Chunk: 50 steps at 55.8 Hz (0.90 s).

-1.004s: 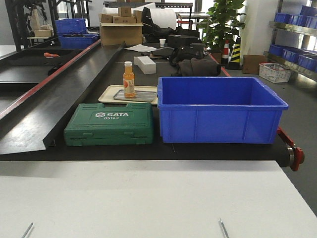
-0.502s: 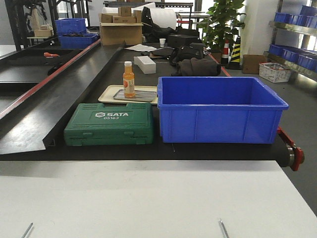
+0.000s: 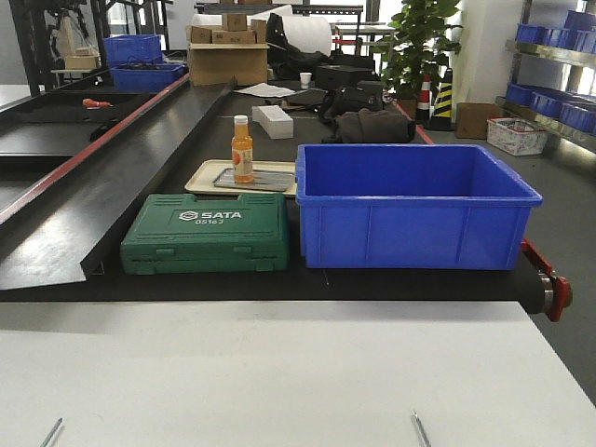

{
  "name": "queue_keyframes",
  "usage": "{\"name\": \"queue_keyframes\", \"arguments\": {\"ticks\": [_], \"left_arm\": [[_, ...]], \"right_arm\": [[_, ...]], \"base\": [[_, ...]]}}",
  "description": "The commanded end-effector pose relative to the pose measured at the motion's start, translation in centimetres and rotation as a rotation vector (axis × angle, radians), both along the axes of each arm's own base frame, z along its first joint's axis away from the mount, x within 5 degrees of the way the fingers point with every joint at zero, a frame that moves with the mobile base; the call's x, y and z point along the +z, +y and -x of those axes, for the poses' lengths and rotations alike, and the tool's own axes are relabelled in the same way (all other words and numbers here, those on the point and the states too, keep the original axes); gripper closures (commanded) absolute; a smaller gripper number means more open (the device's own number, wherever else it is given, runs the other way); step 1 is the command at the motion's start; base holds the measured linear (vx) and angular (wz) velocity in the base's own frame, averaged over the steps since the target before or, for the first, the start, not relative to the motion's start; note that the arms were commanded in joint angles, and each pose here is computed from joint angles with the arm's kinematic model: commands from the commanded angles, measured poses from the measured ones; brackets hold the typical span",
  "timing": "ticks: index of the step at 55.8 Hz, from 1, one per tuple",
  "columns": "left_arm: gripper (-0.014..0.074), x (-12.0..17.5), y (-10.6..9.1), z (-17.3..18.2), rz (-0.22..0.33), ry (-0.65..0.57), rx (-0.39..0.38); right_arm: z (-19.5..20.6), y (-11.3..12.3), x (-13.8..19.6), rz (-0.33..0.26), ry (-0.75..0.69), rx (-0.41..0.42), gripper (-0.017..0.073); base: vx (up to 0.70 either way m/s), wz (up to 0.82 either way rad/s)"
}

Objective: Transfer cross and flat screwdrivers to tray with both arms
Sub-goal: 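Lower both grippers toward the green-handled screwdrivers on the white table, then close the left gripper on the Phillips screwdriver handle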

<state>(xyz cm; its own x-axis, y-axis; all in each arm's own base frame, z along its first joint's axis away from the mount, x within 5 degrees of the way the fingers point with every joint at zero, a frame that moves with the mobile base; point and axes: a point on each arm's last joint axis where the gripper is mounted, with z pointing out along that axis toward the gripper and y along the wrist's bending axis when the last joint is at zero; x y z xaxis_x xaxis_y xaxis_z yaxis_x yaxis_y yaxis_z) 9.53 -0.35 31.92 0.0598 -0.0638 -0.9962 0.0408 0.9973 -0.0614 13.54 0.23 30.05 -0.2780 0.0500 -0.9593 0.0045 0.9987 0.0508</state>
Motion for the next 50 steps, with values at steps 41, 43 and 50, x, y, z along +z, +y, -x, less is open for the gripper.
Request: {"name": "queue_keyframes", "arguments": {"ticks": [41, 43, 50], "left_arm": [[0.012, -2.7, 3.6, -17.8, -0.046, 0.981, 0.072], [0.012, -3.1, 3.7, -18.8, -0.083, 1.012, 0.049], [0.012, -5.7, 4.1, -22.2, -0.175, 1.141, -0.028]], "right_arm": [[-5.9, 0.2, -6.3, -0.014, 0.454, -0.018, 0.0008], [-5.8, 0.2, -6.4, -0.014, 0.468, -0.019, 0.0008], [-5.5, 0.1, -6.6, -0.009, 0.503, -0.02, 0.0008]], "base": [[0.0, 0.0], [0.0, 0.0], [0.0, 0.0]]}}
